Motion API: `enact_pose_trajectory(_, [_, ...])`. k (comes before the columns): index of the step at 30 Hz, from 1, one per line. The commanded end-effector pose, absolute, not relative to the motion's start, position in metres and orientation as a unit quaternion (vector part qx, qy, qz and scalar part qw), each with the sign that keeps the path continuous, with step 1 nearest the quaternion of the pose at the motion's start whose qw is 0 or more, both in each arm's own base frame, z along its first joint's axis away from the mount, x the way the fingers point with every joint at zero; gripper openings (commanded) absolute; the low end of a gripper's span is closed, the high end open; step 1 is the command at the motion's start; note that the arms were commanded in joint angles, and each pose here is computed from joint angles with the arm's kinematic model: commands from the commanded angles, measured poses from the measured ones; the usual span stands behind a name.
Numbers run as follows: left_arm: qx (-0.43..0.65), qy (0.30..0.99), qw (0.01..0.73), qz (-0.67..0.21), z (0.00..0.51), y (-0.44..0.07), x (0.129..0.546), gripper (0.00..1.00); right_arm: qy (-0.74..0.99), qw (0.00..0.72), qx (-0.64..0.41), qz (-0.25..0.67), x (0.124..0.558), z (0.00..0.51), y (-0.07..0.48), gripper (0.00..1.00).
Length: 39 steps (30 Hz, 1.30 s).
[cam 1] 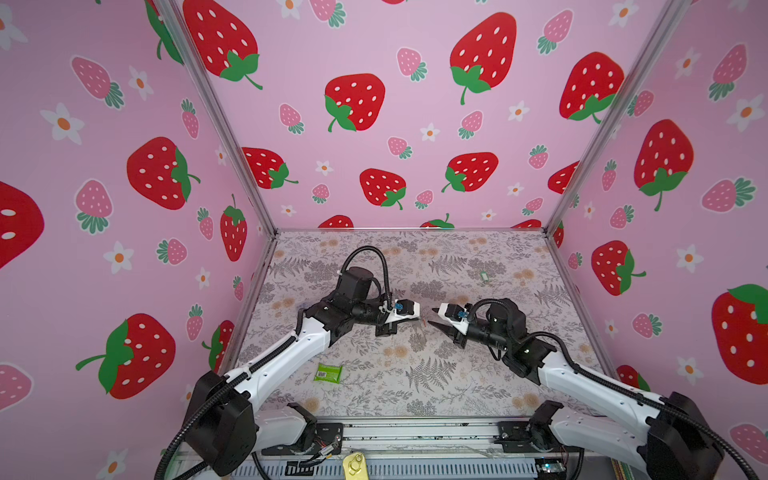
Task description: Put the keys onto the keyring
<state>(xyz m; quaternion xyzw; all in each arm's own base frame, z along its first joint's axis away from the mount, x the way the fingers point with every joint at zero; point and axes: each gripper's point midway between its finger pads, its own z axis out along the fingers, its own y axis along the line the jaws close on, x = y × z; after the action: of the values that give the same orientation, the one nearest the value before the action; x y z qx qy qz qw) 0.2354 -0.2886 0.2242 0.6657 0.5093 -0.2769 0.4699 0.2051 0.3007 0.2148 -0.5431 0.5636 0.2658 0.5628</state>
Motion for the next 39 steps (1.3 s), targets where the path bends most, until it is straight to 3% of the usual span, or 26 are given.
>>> enact_pose_trajectory(1, [0.662, 0.484, 0.481, -0.309, 0.244, -0.296, 0.233, 0.00, 0.530, 0.582, -0.553, 0.275, 0.199, 0.227, 0.304, 0.33])
enact_pose_trajectory(10, [0.661, 0.485, 0.478, -0.315, 0.246, -0.300, 0.237, 0.00, 0.489, 0.605, -0.589, 0.219, 0.192, 0.234, 0.297, 0.22])
enact_pose_trajectory(28, [0.661, 0.487, 0.469, -0.325, 0.247, -0.304, 0.239, 0.00, 0.482, 0.597, -0.612, 0.192, 0.193, 0.226, 0.299, 0.24])
enact_pose_trajectory(39, [0.665, 0.488, 0.463, -0.325, 0.243, -0.303, 0.236, 0.00, 0.474, 0.599, -0.615, 0.194, 0.192, 0.228, 0.308, 0.18])
